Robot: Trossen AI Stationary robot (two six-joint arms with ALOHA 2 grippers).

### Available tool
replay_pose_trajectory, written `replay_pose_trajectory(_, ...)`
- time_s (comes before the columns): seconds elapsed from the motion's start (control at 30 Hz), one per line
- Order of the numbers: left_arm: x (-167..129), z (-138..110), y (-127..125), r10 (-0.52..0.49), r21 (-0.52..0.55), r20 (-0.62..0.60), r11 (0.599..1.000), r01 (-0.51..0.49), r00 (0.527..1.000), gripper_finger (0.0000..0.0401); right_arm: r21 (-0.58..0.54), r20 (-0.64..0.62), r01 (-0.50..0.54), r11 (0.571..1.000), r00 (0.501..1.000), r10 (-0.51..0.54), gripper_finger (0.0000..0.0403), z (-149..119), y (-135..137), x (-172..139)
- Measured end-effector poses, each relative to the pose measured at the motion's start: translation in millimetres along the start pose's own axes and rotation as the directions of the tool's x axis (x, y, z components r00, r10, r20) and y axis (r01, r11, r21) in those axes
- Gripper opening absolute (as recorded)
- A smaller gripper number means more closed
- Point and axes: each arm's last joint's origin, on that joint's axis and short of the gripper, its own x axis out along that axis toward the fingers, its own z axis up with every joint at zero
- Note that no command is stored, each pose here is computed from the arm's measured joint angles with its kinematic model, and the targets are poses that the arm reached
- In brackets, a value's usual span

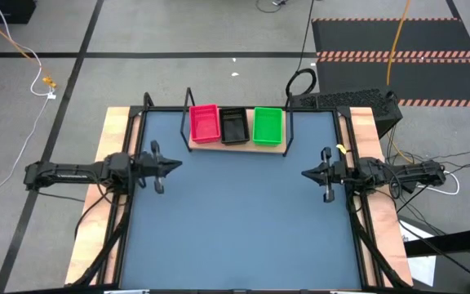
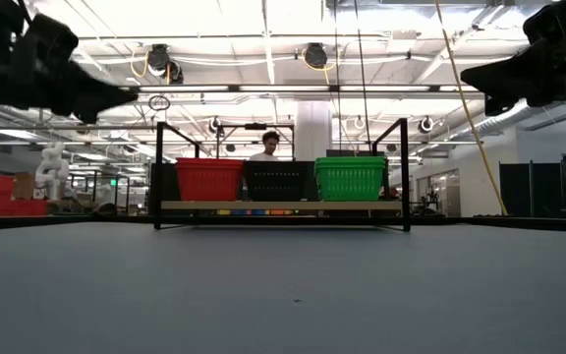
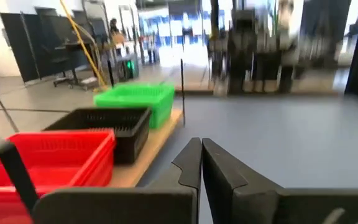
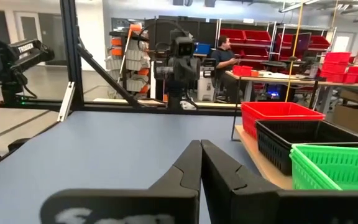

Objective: Stack baskets on shelf by color
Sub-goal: Return to Home Position

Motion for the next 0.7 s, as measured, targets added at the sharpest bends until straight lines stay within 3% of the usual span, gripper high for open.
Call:
replay_pose_trajectory(0.13, -0.4, 6.5, 0.4, 0.000, -0.082, 0.066, 0.997, 0.005, 0.998, 0.0017, 0.000, 0.001, 0.000, 1.000, 1.000, 0.000, 0.0000, 0.1, 0.0, 0.0)
replay_pose_trajectory(0.33, -1.5, -2.9, -4.1, -0.137, 0.040, -0.024, 0.990, 0.138, 0.990, 0.0017, -0.004, -0.003, 0.001, 1.000, 1.000, -0.001, 0.0000, -0.3, -0.1, 0.0)
replay_pose_trajectory(0.5, -6.9, 11.2, -2.2, -0.131, 0.081, 0.051, 0.989, 0.126, 0.990, 0.0017, -0.044, 0.003, 0.007, 0.999, 1.000, -0.007, 0.0000, 0.3, -0.2, 0.0)
replay_pose_trajectory(0.7, -22.7, 25.8, 3.1, -0.061, 0.130, 0.048, 0.990, 0.055, 0.997, 0.0017, -0.041, 0.005, 0.006, 0.999, 1.000, -0.006, 0.0000, 0.5, -0.2, 0.0)
